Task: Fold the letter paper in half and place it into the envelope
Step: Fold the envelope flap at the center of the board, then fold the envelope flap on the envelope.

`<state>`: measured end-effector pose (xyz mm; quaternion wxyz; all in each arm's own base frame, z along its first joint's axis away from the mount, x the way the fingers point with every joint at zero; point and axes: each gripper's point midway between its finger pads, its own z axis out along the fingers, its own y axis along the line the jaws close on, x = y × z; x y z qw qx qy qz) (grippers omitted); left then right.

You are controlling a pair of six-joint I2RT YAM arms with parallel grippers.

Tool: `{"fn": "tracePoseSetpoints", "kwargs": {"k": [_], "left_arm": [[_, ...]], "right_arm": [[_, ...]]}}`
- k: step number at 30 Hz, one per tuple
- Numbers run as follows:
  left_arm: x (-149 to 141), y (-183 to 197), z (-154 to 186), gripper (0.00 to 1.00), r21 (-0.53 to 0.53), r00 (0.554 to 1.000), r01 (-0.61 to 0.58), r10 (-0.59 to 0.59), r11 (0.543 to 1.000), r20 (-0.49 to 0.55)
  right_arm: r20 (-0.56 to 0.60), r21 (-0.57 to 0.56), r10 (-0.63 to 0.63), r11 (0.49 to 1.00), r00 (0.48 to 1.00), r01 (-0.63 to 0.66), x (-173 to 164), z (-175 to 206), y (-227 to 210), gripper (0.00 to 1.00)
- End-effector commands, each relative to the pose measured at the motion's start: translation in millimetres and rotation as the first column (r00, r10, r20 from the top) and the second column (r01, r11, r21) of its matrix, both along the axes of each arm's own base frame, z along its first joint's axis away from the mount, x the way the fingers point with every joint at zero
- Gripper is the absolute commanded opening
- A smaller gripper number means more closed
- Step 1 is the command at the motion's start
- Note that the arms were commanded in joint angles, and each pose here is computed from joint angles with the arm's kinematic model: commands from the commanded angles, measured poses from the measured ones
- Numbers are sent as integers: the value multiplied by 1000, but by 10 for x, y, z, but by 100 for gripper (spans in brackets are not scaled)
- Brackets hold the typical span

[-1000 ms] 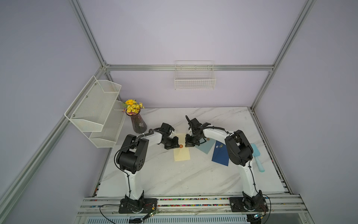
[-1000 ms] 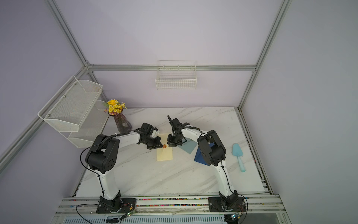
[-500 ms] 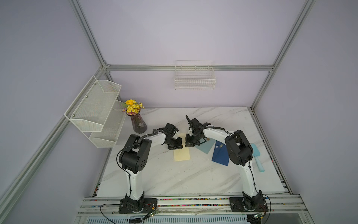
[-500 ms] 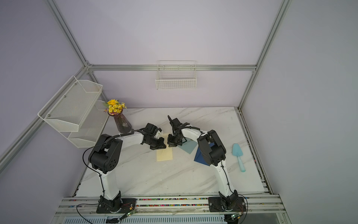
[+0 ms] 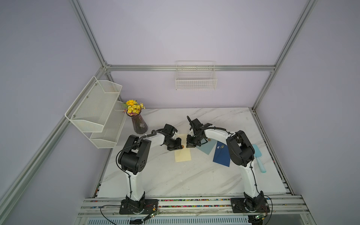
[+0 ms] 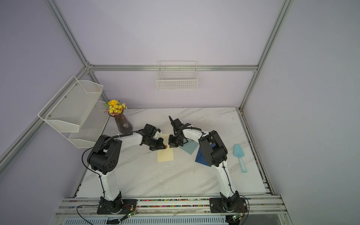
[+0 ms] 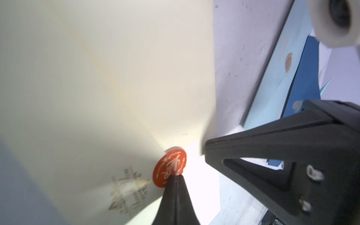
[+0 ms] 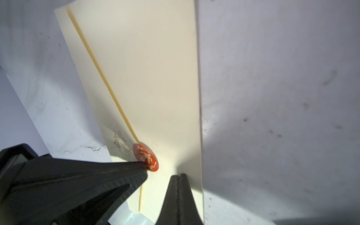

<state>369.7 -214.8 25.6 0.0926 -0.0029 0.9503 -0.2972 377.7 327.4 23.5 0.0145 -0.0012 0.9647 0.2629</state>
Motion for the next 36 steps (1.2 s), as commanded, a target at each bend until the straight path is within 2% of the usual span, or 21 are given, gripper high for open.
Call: {"fn": "tracePoseSetpoints", "kwargs": {"k": [1,8,11,14,16,18,19,21,22,23,24,27,30,31,34,36], "left_arm": [[-44,351,-158,0,94,996,-72,77,993,-42],[-35,341,38,0,67,997,-71,72,995,-7],[9,284,422,0,47,997,-56,53,997,58],[75,292,983,0,46,983,-52,43,998,177],[78,351,1361,8,58,965,-58,41,997,261],[31,442,1621,27,87,946,-70,38,994,323],[-4,501,1731,37,104,935,-79,37,991,352],[-145,652,1906,66,149,914,-105,36,983,403],[-227,742,1993,77,168,901,-125,41,978,433],[-332,839,2043,91,189,888,-147,45,971,458],[-444,932,2038,100,210,879,-168,50,963,474],[-731,1269,1967,100,259,846,-276,106,926,523],[-989,1606,1817,100,315,813,-380,151,870,562],[-1032,1706,1817,100,327,789,-421,164,846,592],[-998,1862,1975,100,316,709,-502,174,805,683],[-932,2087,1881,100,371,689,-586,203,720,696]], "right_arm": [[-93,-161,-41,987,995,26,-196,-467,-346,0],[-67,-147,-29,989,997,19,-145,-372,-317,0],[8,-133,-20,991,1000,21,-25,-145,-293,0],[121,-98,-20,995,992,32,134,249,-254,0],[210,-64,-38,997,977,53,236,592,-242,0],[270,-47,-59,996,961,75,279,882,-271,0],[292,-38,-67,996,954,81,279,1000,-287,3],[334,-30,-85,994,939,100,227,1213,-373,67],[344,-34,-94,993,934,112,182,1265,-431,92],[355,-42,-104,991,929,127,128,1314,-503,97],[368,-55,-114,988,923,144,63,1358,-594,97],[423,-133,-137,968,896,211,-97,1390,-936,97],[512,-244,-132,925,849,291,-204,1349,-1348,97],[545,-275,-125,907,829,318,-221,1335,-1472,97],[624,-344,-109,851,774,397,-210,1265,-1773,97],[653,-389,-88,813,752,433,-166,1146,-1924,97]]}}
